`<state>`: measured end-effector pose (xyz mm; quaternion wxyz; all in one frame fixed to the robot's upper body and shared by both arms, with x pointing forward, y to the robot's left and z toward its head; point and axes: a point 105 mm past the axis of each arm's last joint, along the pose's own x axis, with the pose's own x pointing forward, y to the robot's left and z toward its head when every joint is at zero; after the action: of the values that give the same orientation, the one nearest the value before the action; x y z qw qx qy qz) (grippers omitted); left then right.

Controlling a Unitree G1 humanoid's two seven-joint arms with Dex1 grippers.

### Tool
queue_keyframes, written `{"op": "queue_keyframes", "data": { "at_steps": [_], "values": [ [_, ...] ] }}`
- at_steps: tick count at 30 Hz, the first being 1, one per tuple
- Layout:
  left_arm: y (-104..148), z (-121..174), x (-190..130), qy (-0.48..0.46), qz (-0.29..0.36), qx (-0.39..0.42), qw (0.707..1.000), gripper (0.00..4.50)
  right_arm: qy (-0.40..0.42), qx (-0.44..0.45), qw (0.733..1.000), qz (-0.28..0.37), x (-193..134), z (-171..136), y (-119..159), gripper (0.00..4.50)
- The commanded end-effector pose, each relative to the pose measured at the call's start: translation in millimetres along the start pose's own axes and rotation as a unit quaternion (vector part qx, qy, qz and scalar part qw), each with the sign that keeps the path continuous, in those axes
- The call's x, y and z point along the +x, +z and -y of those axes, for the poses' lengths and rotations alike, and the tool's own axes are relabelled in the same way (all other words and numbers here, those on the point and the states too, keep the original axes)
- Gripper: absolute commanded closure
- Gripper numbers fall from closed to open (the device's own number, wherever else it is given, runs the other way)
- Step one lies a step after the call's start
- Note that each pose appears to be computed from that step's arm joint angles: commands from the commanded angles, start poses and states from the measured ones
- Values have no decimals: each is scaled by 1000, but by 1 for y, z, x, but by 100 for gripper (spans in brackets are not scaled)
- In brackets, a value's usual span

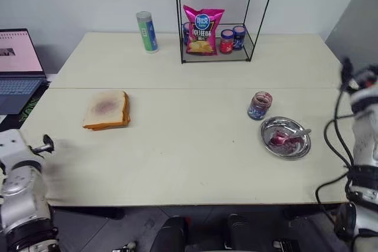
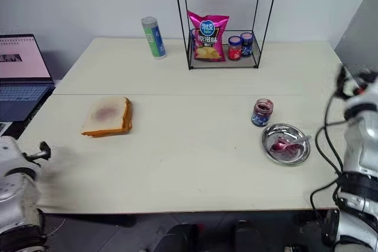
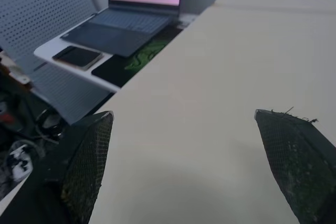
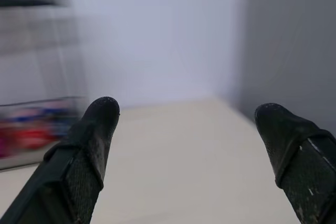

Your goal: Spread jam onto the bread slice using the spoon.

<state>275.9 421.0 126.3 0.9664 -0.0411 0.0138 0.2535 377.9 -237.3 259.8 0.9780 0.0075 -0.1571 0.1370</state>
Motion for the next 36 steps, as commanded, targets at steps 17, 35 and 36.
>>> {"op": "queue_keyframes", "data": {
  "at_steps": [17,35,36],
  "values": [
    [-24,139,-42,-252,-85,-191,945,0,497,105,855,-101,-28,-228,-33,2],
    [-11,137,-20,-220,-42,-342,913,122,480,114,864,-100,-31,-225,-34,0],
    [-11,137,-21,-220,-41,-345,911,146,477,113,866,-101,-30,-224,-35,0]
  ]
}}
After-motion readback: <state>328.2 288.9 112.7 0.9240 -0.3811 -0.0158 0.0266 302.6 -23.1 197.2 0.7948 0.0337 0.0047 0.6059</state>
